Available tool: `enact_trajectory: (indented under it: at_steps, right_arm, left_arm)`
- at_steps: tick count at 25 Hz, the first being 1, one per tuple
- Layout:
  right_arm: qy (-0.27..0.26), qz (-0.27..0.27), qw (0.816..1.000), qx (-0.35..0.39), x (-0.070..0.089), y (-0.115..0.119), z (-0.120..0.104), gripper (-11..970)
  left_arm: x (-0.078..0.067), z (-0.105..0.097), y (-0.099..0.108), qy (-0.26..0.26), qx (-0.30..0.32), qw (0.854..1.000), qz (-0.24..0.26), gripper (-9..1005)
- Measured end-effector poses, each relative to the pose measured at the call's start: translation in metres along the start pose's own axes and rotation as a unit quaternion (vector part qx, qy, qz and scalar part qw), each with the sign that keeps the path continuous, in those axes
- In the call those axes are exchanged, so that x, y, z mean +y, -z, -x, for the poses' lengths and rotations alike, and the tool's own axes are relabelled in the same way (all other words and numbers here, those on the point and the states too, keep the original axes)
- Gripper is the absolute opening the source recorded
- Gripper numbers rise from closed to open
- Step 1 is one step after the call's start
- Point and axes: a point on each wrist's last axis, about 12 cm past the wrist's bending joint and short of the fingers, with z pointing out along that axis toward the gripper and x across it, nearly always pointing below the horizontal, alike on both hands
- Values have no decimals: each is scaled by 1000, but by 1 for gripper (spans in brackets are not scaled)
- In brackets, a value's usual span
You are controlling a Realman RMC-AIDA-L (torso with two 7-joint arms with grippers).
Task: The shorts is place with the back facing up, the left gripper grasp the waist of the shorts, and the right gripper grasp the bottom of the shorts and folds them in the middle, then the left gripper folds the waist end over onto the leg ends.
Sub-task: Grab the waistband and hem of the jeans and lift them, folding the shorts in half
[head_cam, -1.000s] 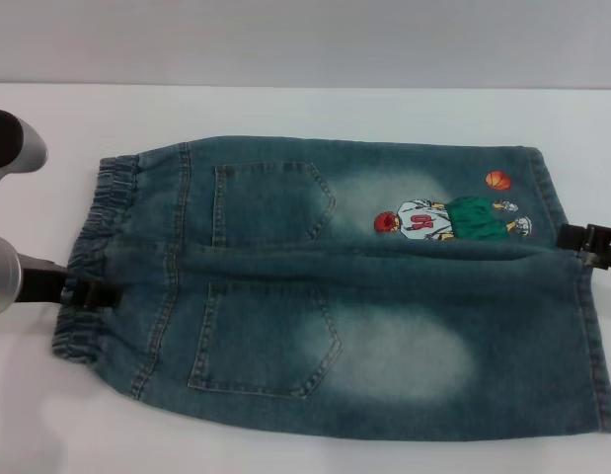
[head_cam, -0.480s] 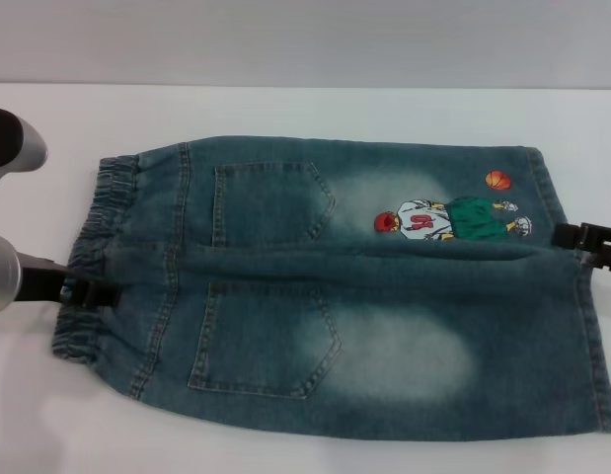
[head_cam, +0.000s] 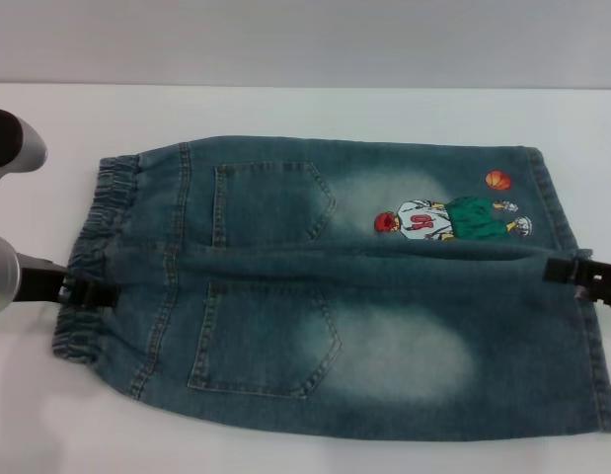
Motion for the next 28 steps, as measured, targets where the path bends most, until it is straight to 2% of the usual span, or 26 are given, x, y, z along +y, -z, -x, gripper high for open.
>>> enact_trajectory:
  at_steps: [9, 12, 18, 23, 25, 27, 28]
  right_arm:
    - [10, 11, 1000, 23, 15, 0, 1, 737]
    - [15, -2, 999, 38, 16, 2, 3, 737]
    - [49, -69, 993, 85, 20, 8, 9, 737]
    - [88, -122, 985, 81, 27, 13, 18, 737]
    - [129, -165, 975, 71, 36, 14, 26, 737]
    - [144, -181, 970, 67, 40, 13, 28, 737]
    - [176, -213, 959, 67, 49, 9, 31, 737]
  left_arm:
    - [0, -1, -1, 0, 3, 1000, -1, 791]
    - [0, -1, -2, 0, 4, 1000, -1, 790]
    - [-1, 1, -3, -3, 4, 1000, -1, 790]
    - [-2, 3, -7, -5, 9, 1000, -3, 789]
    - [-2, 3, -8, -6, 10, 1000, -4, 789]
    - [-2, 3, -9, -6, 12, 1000, -4, 789]
    - [-3, 4, -10, -7, 12, 1000, -5, 789]
